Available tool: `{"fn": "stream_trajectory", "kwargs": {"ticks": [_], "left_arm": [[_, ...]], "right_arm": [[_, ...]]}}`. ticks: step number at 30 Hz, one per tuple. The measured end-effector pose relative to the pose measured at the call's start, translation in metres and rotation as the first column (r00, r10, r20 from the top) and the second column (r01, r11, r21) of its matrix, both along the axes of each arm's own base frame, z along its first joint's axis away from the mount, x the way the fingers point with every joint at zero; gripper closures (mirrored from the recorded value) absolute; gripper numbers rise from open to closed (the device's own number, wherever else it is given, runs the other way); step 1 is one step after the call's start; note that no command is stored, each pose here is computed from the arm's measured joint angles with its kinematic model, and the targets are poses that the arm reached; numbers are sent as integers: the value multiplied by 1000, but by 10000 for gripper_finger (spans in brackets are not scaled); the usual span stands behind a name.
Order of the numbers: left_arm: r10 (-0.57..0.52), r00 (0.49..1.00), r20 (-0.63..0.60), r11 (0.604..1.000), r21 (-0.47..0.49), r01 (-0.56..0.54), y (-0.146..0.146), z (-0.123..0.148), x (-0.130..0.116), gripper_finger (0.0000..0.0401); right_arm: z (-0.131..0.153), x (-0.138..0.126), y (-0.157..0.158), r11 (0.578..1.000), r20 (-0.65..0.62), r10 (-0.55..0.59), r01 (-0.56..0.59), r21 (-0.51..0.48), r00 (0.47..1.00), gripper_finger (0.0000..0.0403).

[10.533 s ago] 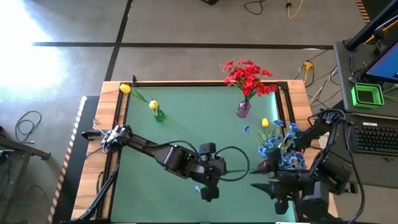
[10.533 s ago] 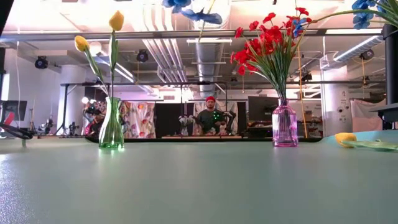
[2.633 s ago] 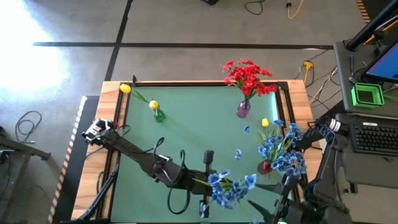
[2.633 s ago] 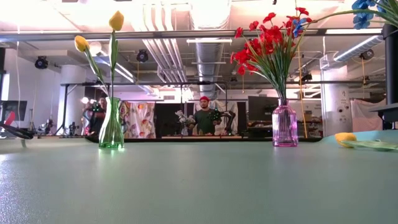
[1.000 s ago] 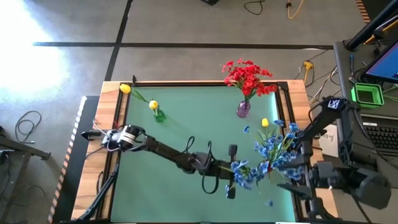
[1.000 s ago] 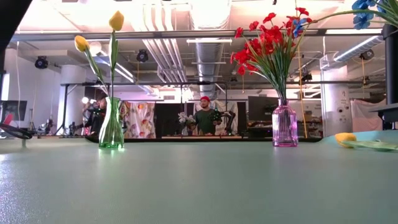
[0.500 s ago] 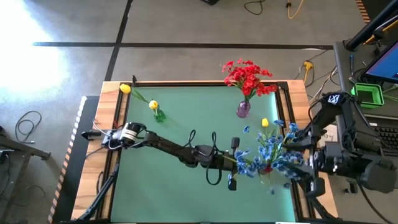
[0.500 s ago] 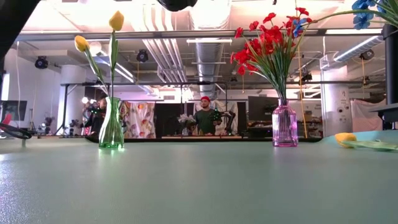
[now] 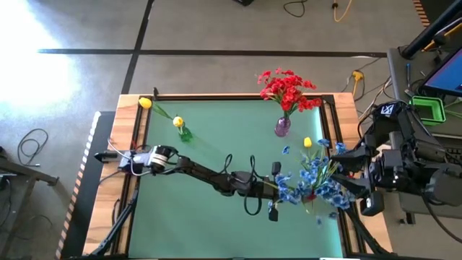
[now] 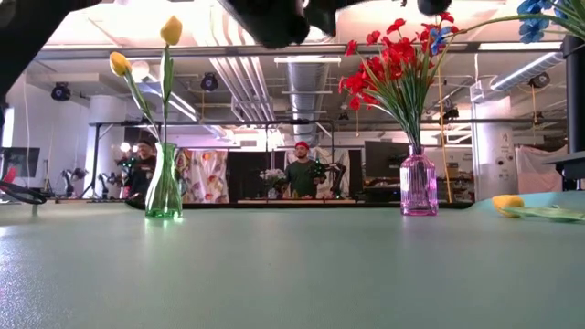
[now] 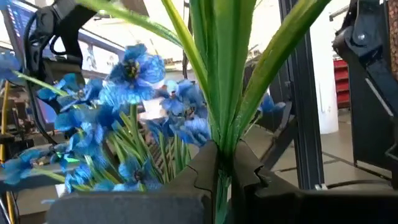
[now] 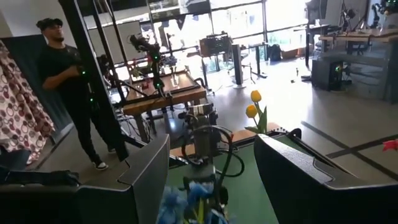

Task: Sort flowers into vase by color
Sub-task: Put the blue flower into the red vase

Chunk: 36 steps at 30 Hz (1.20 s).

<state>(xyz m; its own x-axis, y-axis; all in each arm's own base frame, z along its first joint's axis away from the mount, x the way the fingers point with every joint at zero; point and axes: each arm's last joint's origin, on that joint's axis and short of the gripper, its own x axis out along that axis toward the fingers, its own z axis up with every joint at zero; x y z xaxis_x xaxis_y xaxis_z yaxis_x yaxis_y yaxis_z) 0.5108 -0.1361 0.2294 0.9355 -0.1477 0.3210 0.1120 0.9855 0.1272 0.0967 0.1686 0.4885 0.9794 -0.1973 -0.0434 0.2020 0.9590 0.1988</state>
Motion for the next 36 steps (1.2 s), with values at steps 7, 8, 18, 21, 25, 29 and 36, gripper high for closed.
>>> {"fn": "stream_trajectory", "kwargs": {"ticks": [7, 8, 18, 21, 25, 29, 36], "left_arm": [[9, 1000, 25, 1000, -4, -9, 1, 11, 13, 401], [10, 1000, 1, 1000, 3, -10, 0, 6, 17, 401], [30, 992, -126, 997, 81, -20, -5, 11, 37, 401], [65, 982, -177, 993, 113, -46, -5, 16, 40, 401], [84, 974, -209, 989, 134, -56, 0, 23, 43, 401], [96, 973, -211, 985, 158, -63, 0, 22, 43, 401], [98, 971, -219, 989, 132, -70, 5, 22, 44, 401]], "right_arm": [[1, -1, -2, 1000, 2, 0, 0, 7, 1000, 177], [1, -1, -2, 1000, 2, 1, -1, 7, 1000, 177], [0, 0, -1, 1000, 0, 3, -3, 4, 1000, 177], [0, 0, -1, 1000, 0, 4, -4, 3, 1000, 177], [0, 0, -1, 1000, -2, 6, -6, 2, 1000, 177], [-1, 0, -1, 1000, -4, 6, -6, -6, 1000, 177], [-2, 0, -1, 1000, -9, 6, -7, -16, 1000, 177]]}}
